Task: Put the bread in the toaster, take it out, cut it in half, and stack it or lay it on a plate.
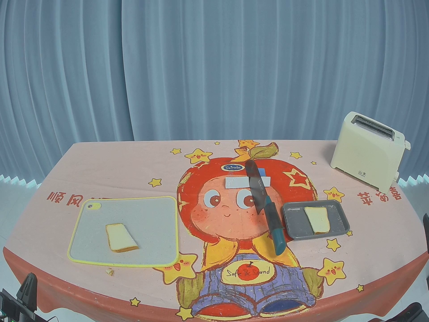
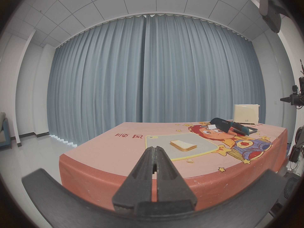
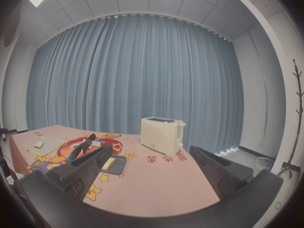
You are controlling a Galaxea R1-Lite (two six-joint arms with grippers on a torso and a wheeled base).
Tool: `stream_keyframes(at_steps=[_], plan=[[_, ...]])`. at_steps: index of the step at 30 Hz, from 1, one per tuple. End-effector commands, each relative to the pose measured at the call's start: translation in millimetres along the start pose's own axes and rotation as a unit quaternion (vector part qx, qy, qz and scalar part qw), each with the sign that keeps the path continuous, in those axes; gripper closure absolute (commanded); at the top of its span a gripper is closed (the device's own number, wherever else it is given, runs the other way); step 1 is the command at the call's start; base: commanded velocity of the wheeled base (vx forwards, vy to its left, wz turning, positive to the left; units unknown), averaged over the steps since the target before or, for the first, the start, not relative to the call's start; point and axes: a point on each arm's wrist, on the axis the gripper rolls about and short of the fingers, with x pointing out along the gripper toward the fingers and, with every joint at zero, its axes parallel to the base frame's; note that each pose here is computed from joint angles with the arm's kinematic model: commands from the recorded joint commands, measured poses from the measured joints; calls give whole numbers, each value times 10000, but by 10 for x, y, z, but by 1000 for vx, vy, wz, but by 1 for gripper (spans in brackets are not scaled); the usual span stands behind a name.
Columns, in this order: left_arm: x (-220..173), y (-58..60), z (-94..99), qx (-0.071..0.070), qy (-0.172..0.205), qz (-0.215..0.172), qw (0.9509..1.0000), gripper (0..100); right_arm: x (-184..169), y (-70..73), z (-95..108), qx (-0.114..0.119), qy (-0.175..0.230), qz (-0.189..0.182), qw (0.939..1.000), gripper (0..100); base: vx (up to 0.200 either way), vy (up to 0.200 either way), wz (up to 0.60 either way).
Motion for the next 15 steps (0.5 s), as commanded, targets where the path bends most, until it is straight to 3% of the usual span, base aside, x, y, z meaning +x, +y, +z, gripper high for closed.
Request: stream_keyframes(at_steps=[1, 15], plan=[[0, 0, -52, -4, 4, 1, 10000, 100, -185, -18, 15, 36, -544, 24, 9985, 0, 0, 0, 0], [0, 0, -52, -4, 4, 1, 10000, 100, -466, -39, -349, 30, -541, 124, 9985, 0, 0, 0, 0]])
